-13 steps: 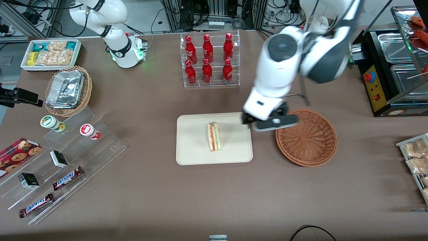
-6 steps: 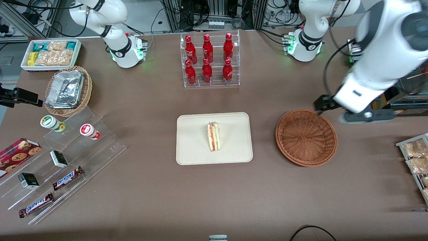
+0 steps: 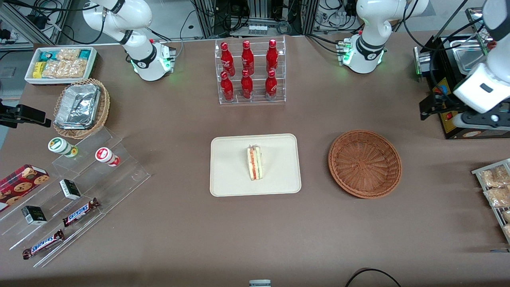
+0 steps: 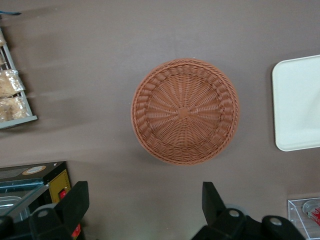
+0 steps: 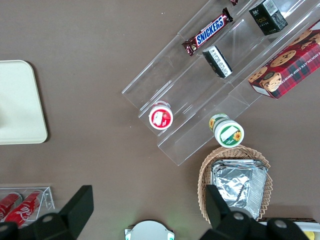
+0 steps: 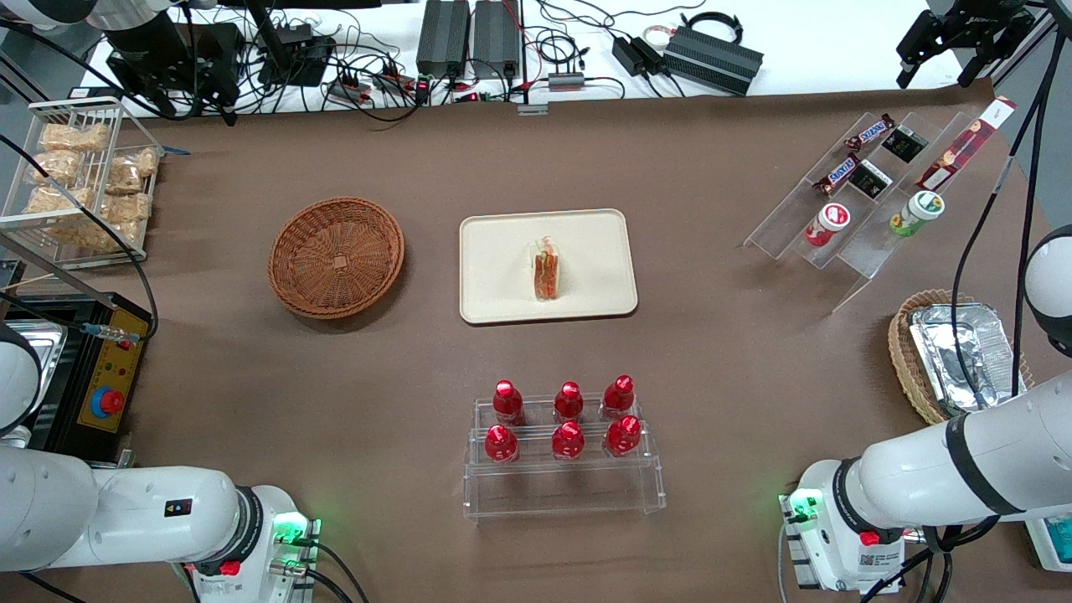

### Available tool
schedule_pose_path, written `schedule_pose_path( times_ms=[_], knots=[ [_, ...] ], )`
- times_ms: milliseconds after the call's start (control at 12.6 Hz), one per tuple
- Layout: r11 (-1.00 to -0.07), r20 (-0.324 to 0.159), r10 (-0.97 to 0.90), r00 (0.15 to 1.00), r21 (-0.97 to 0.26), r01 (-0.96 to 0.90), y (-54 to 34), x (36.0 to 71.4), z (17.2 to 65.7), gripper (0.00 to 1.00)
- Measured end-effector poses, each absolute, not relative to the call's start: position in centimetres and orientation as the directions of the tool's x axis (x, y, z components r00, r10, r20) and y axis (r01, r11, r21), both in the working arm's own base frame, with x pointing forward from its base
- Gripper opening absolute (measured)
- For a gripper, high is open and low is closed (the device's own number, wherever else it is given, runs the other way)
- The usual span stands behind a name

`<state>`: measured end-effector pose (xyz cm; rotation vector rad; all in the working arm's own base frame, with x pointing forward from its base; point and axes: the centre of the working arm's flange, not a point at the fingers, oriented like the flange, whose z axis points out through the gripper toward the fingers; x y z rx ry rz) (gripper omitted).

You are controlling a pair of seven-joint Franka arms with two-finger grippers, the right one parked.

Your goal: Place sandwich from basket to tray

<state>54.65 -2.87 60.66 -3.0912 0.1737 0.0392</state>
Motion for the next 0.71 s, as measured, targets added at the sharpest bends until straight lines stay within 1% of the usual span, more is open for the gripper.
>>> schedule_pose_path(
  times_ms=[713],
  knots=[
    [-0.993, -0.027, -0.107, 0.994, -0.041, -0.108, -2.34, 55.09, 60.48, 1.00]
  ],
)
